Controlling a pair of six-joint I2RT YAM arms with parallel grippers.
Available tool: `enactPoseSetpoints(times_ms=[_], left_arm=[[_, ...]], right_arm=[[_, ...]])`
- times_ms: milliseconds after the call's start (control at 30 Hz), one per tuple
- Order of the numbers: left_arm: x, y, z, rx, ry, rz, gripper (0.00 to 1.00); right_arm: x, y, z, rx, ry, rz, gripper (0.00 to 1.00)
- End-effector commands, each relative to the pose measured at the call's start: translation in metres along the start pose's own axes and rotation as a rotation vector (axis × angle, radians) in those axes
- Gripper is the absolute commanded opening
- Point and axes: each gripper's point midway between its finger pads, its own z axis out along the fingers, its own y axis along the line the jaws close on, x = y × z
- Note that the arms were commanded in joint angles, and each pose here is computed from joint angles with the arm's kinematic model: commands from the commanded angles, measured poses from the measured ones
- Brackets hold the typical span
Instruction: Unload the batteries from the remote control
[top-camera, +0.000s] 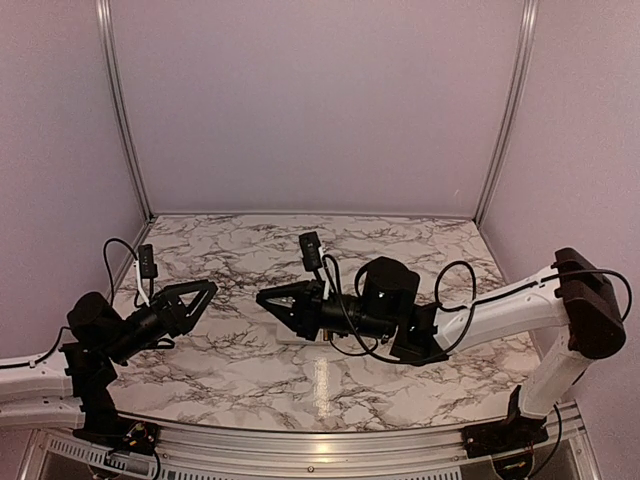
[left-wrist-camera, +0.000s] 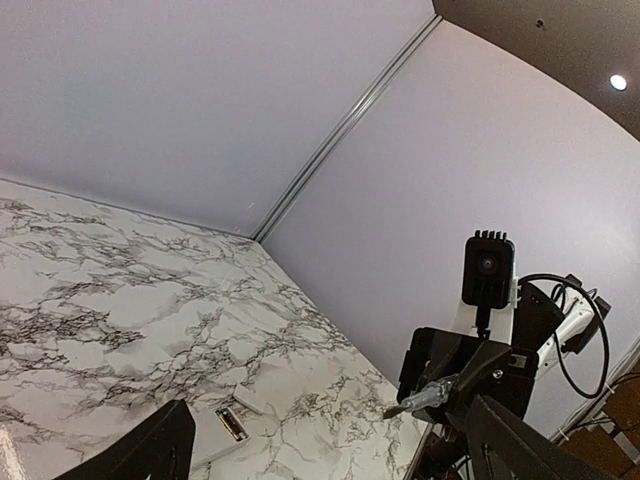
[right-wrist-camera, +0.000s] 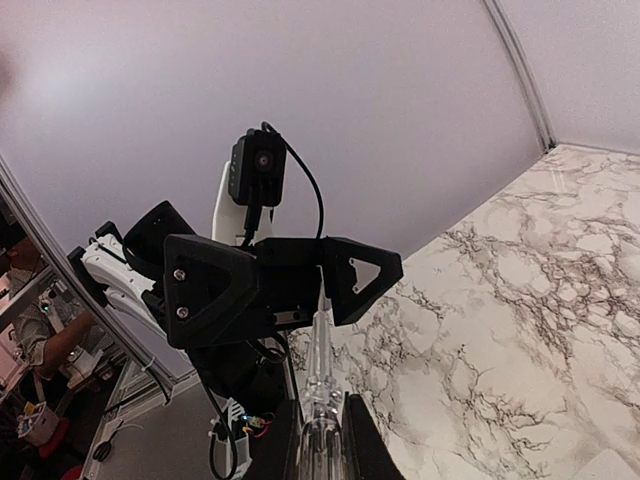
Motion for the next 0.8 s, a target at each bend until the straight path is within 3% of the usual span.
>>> enactPoseSetpoints(times_ms=[0,267,567,767], left_arm=[[-0.005,0.029,0.000,-0.186,-0.003,0.033,0.99],[0.013,0.069,0.013,-0.401,0.101,0.054,0.99],[0.044,0.087,0.036,-0.454,0.246,0.043,0.99],[0.062,0.096,0.045,-0.467,0.320,0.031,0.98]], right_arm=[[-0.004,-0.024,-0.011,0.161,0.019,-0.031,0.00],[0.006,-0.062,-0.049,0.432,0.118,-0.066,0.00],[0.009,-0.095,-0.098,0.653,0.247,-0.073,0.00],[0.017,-0.115,-0.124,0.747,0.321,0.007,0.00]])
